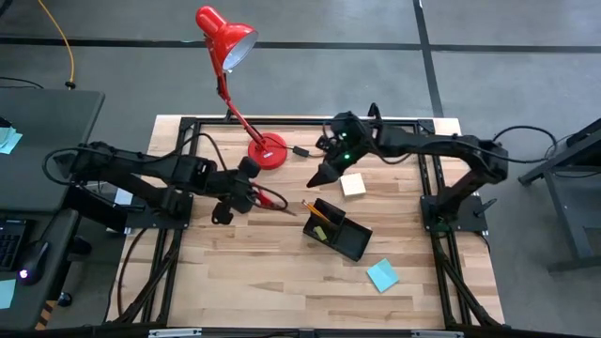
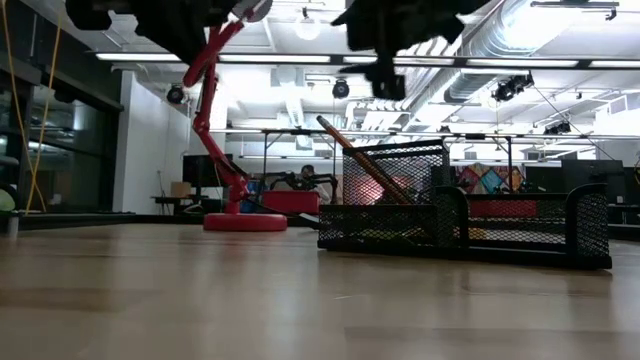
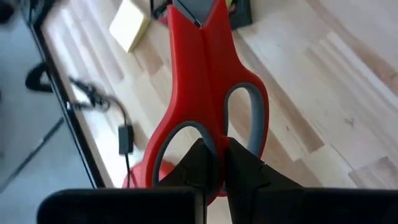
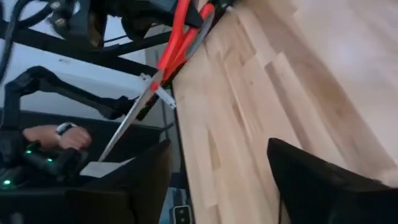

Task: Pick and place office supplies into organizer
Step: Put the red scissors into the black desk organizer

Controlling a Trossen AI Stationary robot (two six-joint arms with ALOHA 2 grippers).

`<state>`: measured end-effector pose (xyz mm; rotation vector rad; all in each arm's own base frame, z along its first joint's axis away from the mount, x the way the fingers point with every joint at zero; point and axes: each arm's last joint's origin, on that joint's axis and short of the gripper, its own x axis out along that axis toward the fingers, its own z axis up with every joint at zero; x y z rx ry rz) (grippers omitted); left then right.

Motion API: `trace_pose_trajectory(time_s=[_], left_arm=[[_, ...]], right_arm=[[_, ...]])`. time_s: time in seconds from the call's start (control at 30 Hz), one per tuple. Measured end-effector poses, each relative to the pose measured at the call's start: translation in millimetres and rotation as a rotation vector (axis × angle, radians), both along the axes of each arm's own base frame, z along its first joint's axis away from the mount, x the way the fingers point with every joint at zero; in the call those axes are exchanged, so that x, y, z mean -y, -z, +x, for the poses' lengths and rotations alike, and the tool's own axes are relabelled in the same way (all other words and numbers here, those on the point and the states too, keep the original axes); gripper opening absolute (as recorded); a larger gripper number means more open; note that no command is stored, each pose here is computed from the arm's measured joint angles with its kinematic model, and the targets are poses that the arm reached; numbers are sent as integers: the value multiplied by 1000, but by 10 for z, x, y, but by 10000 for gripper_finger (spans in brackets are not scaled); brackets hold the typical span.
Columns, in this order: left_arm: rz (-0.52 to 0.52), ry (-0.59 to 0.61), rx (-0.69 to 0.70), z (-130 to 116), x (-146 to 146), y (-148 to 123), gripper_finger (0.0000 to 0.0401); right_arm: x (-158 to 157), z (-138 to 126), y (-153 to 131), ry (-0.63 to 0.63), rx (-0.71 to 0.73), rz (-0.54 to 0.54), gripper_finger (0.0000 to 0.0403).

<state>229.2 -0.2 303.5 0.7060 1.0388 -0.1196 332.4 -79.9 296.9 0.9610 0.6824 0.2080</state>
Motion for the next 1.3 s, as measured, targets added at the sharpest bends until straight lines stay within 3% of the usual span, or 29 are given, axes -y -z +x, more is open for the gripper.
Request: trace_pose_trajectory(time_s=[0.33, 0.6, 0.8, 1.3], left_arm=[[-51, 74, -4, 206, 31, 124, 15], [-78, 130, 73, 352, -54, -7, 15], [-106, 108, 38, 454, -280, 42, 15], [-135, 173, 70, 641, -282, 114, 15]], right_arm=[[56, 320, 143, -26, 125, 88, 247], [-47, 394, 242, -63, 87, 129, 239], [-187, 449, 262, -83, 88, 132, 240], [-292, 476, 290, -90, 70, 131, 238]])
